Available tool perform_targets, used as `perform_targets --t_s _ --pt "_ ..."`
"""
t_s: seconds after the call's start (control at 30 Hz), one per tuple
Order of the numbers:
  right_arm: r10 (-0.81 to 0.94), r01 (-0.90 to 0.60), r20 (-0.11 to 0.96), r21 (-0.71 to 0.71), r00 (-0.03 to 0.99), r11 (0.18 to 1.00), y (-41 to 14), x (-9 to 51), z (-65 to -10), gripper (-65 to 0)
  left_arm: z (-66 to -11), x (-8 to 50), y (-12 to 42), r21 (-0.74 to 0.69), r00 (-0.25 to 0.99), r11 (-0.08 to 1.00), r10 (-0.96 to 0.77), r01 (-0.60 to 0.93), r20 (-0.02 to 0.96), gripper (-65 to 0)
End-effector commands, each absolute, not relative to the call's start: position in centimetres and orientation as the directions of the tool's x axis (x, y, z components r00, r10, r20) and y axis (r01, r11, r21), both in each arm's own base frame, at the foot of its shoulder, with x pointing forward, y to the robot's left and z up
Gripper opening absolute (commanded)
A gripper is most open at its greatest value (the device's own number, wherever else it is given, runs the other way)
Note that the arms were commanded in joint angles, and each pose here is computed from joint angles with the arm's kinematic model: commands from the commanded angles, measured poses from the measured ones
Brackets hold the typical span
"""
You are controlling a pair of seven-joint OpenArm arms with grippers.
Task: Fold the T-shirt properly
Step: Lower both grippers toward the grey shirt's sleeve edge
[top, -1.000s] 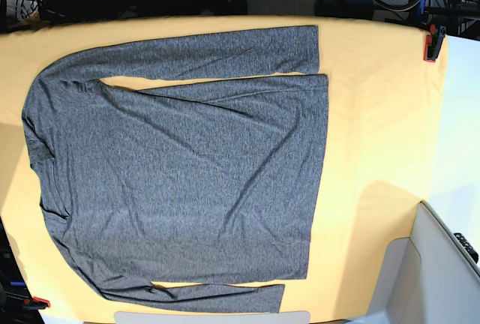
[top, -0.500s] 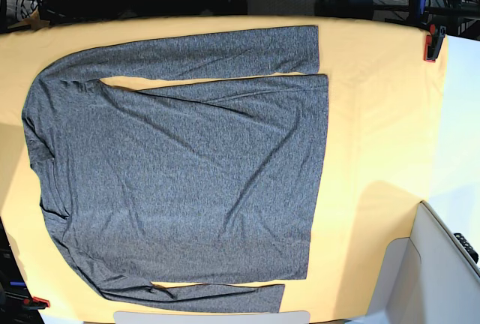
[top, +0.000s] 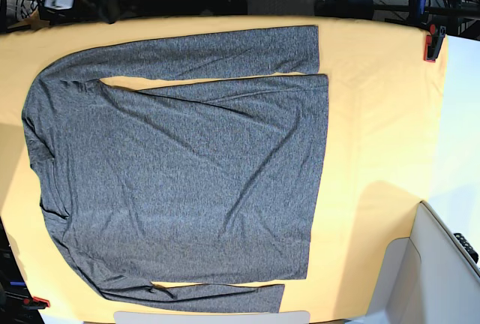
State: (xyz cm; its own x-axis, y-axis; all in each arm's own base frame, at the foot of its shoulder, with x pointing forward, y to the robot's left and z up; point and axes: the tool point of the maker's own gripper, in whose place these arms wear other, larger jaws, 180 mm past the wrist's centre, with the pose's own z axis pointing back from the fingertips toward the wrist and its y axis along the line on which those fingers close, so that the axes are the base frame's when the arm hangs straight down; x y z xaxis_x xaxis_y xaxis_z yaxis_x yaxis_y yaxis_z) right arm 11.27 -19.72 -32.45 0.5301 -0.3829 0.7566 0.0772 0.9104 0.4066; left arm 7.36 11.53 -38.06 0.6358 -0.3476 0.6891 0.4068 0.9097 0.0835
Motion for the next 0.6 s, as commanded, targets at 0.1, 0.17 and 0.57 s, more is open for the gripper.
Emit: perform_targets --t_s 0.1,0.17,0.57 --pt "-0.466 0.083 0.738 0.493 0.488 0.866 -22.2 13.2 -30.0 -64.8 -37.2 8.3 11.4 0.095 0.604 0.911 -0.341 0.402 0.72 -51.6" --pt "-0.498 0.051 0.724 0.543 0.478 0.838 -23.2 14.3 -28.5 -64.8 -37.1 8.6 11.5 0.098 0.599 0.912 -0.34 0.399 0.725 -51.5" --pt "-0.67 0.28 0.584 0.621 0.459 0.732 -32.4 13.3 -30.9 -53.5 -36.9 12.6 11.4 0.002 0.627 0.956 -0.194 0.293 0.754 -46.3"
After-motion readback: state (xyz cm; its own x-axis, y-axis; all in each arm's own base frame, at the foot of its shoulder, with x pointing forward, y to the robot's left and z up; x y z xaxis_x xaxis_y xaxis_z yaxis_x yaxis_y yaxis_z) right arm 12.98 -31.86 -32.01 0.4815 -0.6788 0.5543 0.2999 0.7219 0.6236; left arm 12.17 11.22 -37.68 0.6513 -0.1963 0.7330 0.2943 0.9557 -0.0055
